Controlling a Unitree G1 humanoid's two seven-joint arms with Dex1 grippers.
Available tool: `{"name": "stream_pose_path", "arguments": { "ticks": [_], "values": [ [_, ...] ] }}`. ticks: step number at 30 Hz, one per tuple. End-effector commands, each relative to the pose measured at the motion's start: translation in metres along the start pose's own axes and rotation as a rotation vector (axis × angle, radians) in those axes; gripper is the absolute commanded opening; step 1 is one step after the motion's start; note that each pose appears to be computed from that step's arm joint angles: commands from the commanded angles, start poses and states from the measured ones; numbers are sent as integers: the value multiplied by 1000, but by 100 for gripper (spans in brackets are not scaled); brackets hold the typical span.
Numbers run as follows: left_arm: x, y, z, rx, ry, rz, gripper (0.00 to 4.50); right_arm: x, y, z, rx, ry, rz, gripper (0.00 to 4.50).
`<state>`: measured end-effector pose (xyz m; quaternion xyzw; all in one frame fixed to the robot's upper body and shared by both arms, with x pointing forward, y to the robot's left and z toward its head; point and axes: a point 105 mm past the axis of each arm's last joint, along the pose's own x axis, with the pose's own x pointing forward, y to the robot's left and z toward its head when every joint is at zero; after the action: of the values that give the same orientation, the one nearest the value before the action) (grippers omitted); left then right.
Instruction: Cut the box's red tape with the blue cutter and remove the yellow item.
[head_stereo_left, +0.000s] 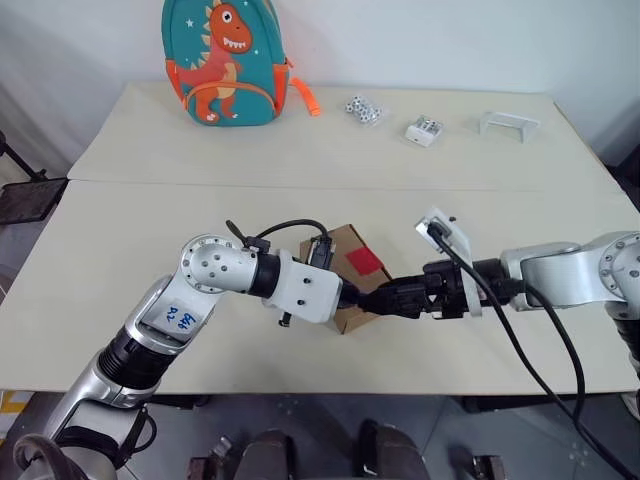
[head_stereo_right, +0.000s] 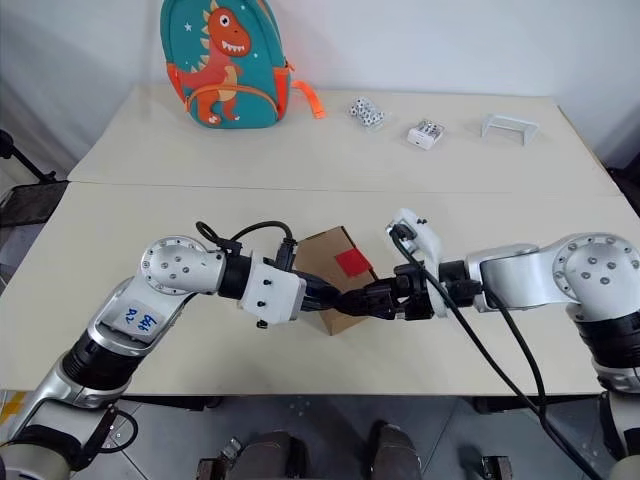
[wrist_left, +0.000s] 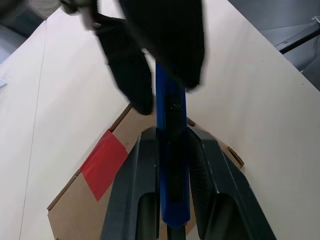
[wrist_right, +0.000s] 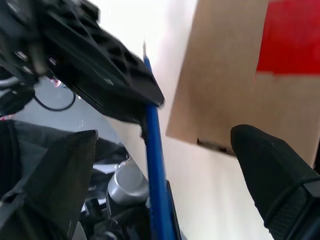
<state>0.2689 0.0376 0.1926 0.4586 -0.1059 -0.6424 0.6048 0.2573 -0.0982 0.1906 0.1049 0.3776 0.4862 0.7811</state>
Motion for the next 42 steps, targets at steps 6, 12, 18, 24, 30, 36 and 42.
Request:
{"name": "stream_pose_path", "arguments": {
  "ticks": [6, 12, 18, 24, 30, 36, 42],
  "values": [
    [-2, 7, 9, 44, -7, 32, 46, 2, 5, 2, -5, -16, 20, 447],
    [-2, 7, 10, 41, -8, 33, 46, 5, 4, 3, 2, -26, 17, 387],
    [-3, 7, 9, 38, -5, 33, 46, 8, 3, 5, 13, -44, 15, 183],
    [-4, 6, 10, 32, -8, 33, 46, 9, 3, 5, 14, -46, 15, 9],
    [-11, 11, 11, -4, -42, 60, 46, 8, 4, 7, 8, -55, 15, 9],
    [-31, 6, 17, -244, -176, 62, 46, 1, 4, 12, 2, -81, 11, 9],
    [-50, 8, 1, -199, -99, 108, 46, -3, 3, 17, 5, -109, 12, 9]
  ]
}}
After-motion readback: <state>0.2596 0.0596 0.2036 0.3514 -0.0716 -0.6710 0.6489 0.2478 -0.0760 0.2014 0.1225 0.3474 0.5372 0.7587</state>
